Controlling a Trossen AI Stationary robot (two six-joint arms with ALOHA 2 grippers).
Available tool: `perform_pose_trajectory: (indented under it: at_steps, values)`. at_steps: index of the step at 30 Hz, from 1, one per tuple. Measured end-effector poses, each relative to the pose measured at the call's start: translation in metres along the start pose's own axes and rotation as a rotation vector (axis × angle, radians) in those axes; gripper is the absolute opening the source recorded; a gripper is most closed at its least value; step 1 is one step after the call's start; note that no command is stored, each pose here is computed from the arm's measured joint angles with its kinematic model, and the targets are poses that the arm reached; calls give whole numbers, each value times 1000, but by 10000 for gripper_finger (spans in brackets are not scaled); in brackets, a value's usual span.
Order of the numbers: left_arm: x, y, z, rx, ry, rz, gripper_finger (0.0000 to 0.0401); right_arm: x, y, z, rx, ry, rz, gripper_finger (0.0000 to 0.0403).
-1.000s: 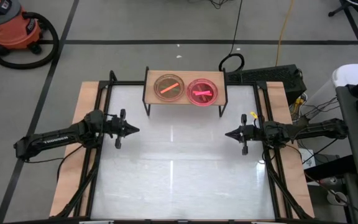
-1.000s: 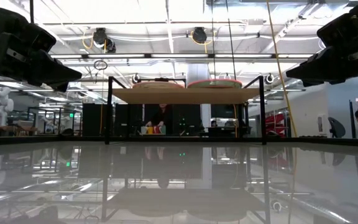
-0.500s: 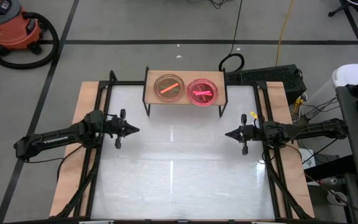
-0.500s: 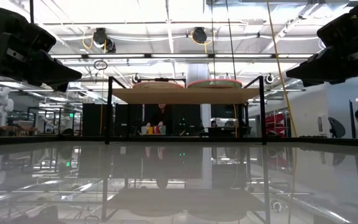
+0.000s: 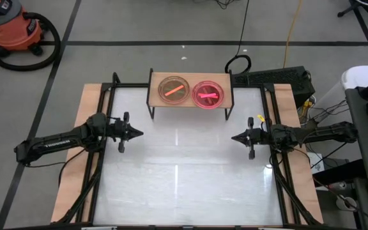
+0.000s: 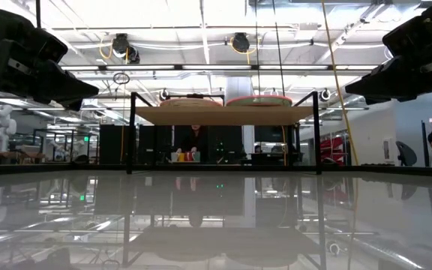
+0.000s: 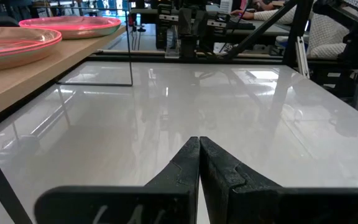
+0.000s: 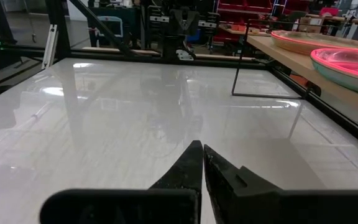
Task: Place and stack plates onto a shelf
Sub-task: Return to Home Position
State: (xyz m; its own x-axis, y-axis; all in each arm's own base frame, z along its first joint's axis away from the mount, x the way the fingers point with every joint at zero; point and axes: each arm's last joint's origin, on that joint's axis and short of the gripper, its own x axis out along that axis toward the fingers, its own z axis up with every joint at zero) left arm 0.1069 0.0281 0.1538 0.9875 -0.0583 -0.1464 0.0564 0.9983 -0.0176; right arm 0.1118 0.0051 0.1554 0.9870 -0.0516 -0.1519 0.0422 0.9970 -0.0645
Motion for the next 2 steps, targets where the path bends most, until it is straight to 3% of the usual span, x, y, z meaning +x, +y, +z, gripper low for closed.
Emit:
perform_pose_trajectory:
  at_steps: [2]
  values:
    - [0, 0, 0, 0, 0, 0, 17, 0, 0, 0, 0, 0, 0, 0]
